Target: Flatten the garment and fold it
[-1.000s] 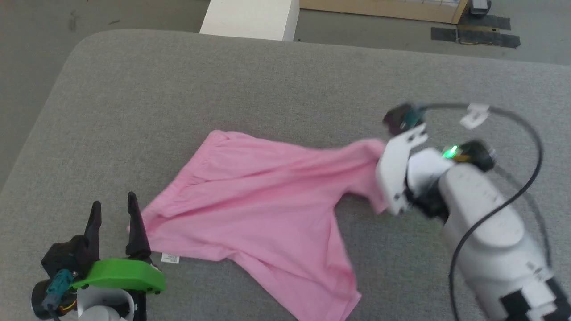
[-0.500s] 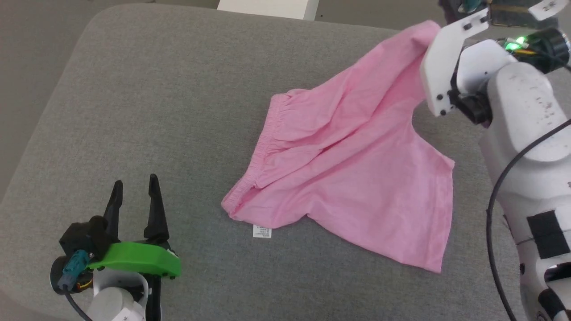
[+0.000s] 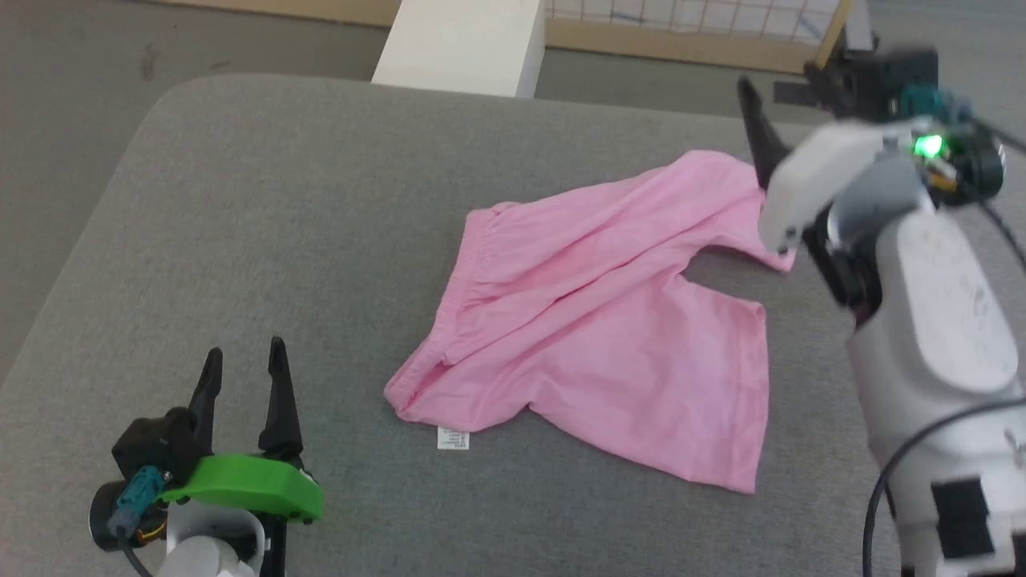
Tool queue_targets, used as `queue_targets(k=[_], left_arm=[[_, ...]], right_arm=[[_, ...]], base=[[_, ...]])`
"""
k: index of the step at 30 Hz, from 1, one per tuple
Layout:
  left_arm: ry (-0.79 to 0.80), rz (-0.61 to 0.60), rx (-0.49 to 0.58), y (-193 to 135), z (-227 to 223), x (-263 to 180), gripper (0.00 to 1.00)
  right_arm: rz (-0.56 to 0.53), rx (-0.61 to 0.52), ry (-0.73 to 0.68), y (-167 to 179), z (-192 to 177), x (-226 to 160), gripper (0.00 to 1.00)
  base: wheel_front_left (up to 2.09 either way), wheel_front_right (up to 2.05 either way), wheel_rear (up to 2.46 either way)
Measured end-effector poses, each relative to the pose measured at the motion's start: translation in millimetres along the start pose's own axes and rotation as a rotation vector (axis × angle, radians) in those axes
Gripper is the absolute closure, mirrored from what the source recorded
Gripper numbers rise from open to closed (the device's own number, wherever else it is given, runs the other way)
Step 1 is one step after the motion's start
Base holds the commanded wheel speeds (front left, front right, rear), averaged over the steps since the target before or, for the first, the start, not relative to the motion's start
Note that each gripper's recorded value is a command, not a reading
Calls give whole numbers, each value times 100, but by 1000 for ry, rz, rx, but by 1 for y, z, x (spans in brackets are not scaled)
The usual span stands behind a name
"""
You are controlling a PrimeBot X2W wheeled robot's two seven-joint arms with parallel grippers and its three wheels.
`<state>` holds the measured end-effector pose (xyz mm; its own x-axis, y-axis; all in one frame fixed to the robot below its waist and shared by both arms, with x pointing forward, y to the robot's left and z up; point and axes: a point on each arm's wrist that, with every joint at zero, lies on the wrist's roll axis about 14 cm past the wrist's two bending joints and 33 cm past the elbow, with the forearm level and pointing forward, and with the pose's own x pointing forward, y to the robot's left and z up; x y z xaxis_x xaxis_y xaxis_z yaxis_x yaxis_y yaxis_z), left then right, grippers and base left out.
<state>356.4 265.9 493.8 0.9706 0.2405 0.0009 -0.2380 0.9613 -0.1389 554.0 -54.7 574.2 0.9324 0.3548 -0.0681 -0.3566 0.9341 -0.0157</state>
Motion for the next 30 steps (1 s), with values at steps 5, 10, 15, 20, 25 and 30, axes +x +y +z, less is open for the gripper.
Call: queue_targets(k=[5, 10, 15, 20, 25, 30], left_arm=[[0, -36, -9, -12, 2, -7, 0], [-4, -81, -20, -27, 6, -12, 0], [7, -156, -27, -51, 7, -14, 0], [222, -275, -17, -81, -28, -19, 0], [585, -256, 42, -72, -81, -19, 0], [730, -235, 78, -68, -101, -7, 0]], right_arm=[[-70, 63, -39, -15, -29, -58, 0], [-176, 153, 31, -36, -77, -124, 0], [-260, 283, 59, -50, -104, -174, 0], [-327, 352, 69, -65, -118, -198, 0], [-327, 356, 71, -66, -118, -195, 0], [-317, 356, 81, -65, -119, -188, 0]], base=[[0, 0, 0], [0, 0, 0], [0, 0, 0], [0, 0, 0], [0, 0, 0], [0, 0, 0]])
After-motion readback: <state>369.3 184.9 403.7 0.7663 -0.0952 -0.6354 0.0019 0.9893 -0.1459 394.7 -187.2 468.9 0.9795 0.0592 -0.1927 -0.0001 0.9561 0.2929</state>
